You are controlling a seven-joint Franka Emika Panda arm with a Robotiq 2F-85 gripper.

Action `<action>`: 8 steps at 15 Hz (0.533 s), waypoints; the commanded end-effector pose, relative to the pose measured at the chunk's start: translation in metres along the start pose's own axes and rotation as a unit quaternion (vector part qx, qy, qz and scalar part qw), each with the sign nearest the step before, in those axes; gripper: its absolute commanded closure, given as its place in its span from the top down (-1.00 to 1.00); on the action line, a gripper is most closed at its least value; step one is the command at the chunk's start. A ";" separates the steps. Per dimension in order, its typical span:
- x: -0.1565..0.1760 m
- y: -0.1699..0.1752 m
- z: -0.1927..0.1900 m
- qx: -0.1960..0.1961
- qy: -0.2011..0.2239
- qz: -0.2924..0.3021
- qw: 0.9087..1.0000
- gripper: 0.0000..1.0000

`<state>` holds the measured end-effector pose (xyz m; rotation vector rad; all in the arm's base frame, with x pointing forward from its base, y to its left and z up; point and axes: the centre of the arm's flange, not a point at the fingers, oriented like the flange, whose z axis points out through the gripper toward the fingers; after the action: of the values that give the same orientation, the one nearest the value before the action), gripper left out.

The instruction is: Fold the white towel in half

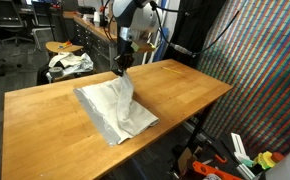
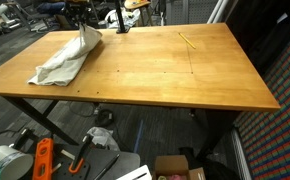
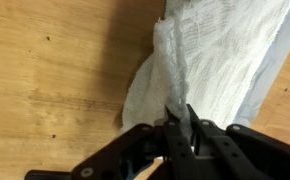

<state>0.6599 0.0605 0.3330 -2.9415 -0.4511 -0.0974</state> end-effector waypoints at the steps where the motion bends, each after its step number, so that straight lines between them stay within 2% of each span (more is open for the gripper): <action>1: -0.004 -0.038 -0.009 -0.010 0.001 -0.001 1.000 -0.75; 8: 0.001 -0.104 0.005 -0.023 -0.016 -0.020 0.999 -0.73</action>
<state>0.6426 0.1386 0.3348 -2.9617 -0.5147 -0.0656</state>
